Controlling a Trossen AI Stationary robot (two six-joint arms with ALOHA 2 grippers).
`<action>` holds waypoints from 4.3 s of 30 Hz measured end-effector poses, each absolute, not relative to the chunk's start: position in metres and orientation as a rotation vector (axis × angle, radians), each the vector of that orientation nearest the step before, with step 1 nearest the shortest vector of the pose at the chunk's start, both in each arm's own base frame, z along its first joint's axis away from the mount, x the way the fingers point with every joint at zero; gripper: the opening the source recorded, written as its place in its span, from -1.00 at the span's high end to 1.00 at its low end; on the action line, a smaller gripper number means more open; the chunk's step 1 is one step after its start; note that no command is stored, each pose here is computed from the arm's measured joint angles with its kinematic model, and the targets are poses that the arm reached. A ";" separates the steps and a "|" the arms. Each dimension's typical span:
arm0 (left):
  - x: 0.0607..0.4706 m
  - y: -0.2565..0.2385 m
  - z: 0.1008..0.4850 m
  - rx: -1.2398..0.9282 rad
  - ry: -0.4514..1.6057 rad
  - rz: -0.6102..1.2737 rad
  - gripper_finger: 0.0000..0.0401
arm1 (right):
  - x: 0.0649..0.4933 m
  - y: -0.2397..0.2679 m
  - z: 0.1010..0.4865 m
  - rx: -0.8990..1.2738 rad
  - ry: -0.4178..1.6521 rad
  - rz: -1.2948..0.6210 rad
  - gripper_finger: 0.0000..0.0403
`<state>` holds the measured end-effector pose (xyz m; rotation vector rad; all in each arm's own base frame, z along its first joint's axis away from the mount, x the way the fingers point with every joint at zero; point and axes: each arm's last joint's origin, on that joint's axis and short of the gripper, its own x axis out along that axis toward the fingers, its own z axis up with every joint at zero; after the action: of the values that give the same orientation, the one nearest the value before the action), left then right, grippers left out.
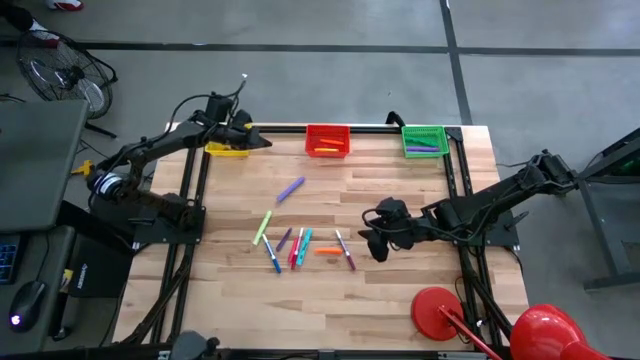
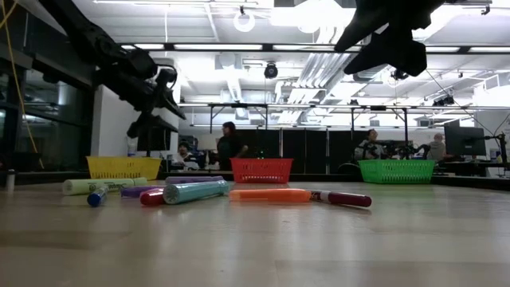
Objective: Pick & Place Markers
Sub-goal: Put the purple marker into the yellow bin
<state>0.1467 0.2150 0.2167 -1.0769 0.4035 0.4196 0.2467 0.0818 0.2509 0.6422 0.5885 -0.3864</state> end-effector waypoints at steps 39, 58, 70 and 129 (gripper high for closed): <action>0.159 -0.015 0.291 -0.531 0.575 0.099 0.15 | 0.332 0.086 0.210 0.651 0.960 -0.533 0.15; 0.144 -0.069 0.290 -0.422 0.611 -0.086 0.15 | 0.383 0.092 0.189 0.754 1.332 -0.749 0.15; 0.139 -0.078 0.291 -0.388 0.608 -0.121 0.15 | 0.385 0.094 0.175 0.721 1.389 -0.732 0.15; 0.138 -0.078 0.289 -0.376 0.629 -0.115 0.15 | 0.396 0.104 0.128 0.854 1.489 -0.776 0.87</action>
<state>0.1377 -0.0776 0.2886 -0.3755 0.6289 -0.1152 0.3960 0.1038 0.1279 0.8545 1.4885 -0.7765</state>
